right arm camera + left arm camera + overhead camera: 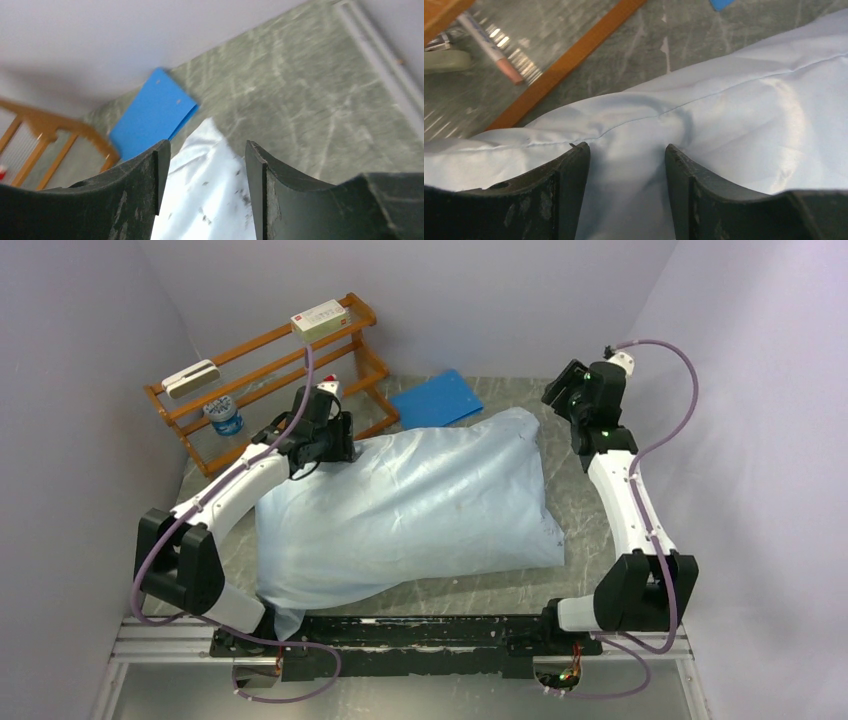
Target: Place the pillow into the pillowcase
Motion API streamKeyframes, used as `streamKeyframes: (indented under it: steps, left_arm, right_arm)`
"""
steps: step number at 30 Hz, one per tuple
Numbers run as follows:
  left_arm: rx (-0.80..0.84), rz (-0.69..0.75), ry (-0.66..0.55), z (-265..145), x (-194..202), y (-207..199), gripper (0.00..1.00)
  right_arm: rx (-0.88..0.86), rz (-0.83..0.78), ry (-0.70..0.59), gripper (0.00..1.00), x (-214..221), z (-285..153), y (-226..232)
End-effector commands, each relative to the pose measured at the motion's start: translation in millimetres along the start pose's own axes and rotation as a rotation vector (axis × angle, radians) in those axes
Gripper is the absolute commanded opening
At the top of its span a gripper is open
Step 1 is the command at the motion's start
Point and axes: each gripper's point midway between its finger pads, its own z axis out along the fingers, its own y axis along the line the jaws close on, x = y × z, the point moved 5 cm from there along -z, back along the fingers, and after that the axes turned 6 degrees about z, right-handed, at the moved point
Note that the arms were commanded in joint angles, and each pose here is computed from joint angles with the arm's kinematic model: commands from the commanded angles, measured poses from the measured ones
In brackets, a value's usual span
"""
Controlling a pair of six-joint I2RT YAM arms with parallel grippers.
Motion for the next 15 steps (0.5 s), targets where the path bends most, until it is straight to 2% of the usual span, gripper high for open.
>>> streamKeyframes:
  steps: [1,4,7,11,15]
  left_arm:
    - [-0.141,-0.023,0.003,-26,-5,18,0.62]
    - [-0.138,-0.094,0.001,-34,3,31,0.62]
    - [-0.124,-0.184,-0.017,-37,16,51,0.61]
    - [-0.169,-0.200,-0.041,-25,30,67,0.61]
    - [-0.211,-0.198,0.001,6,34,78,0.60]
  right_arm:
    - [-0.316,-0.003,0.107,0.57,30,-19,40]
    - [-0.518,0.018,0.221,0.53,63,-38,76]
    - [-0.609,0.044,0.318,0.48,102,-42,95]
    - [-0.450,0.003,0.342,0.42,142,3,78]
    - [-0.283,-0.036,0.356,0.39,162,59,50]
